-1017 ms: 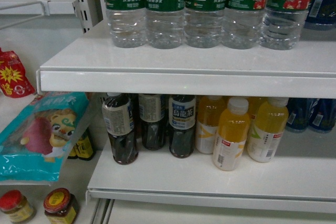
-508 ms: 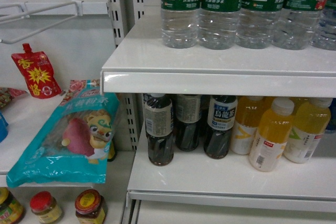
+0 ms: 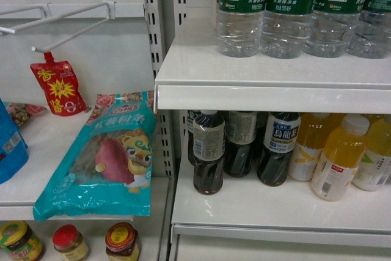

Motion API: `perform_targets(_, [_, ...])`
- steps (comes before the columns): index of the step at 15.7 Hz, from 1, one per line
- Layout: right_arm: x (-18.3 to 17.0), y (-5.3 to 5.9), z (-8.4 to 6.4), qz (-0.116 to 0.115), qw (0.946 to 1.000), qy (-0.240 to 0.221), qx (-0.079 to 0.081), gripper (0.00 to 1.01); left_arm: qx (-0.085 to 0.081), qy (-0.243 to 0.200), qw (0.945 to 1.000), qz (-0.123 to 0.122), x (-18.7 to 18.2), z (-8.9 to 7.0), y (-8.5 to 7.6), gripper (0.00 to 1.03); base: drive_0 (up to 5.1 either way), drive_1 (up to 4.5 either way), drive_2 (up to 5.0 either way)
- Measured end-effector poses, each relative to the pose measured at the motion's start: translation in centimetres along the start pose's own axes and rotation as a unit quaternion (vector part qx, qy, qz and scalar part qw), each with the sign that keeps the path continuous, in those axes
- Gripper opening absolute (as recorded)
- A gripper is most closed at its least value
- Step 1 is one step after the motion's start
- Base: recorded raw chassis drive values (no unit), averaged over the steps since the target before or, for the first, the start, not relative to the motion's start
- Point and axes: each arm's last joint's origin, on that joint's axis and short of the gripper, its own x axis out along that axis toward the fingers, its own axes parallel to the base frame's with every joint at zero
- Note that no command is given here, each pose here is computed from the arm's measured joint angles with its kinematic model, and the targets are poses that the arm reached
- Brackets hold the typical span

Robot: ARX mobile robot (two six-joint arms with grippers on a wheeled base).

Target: Move water from second to third shelf

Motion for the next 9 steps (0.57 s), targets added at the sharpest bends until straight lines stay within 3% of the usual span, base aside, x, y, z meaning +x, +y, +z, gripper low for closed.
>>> perform_targets(6, [0.0, 0.0, 0.0, 0.000, 0.9999, 0.010, -0.002, 0.41, 0.000, 0.000, 1.0000, 0.000, 0.0, 0.0, 0.0, 0.98, 0.0, 0.00, 0.0])
perform_targets(7, [0.6, -0.1, 0.3, -0.003, 0.9998, 0.020, -0.010, 0.41, 0.000, 0.000, 1.0000, 0.000, 0.0, 0.0, 0.0, 0.98, 0.0, 0.00, 0.0])
perform_targets(9, [2.6, -0.4, 2.1, -0.013, 0.9994, -0.007, -0.032, 0.41, 0.000, 0.000, 1.0000, 0.000, 0.0, 0.0, 0.0, 0.98, 0.0, 0.00, 0.0])
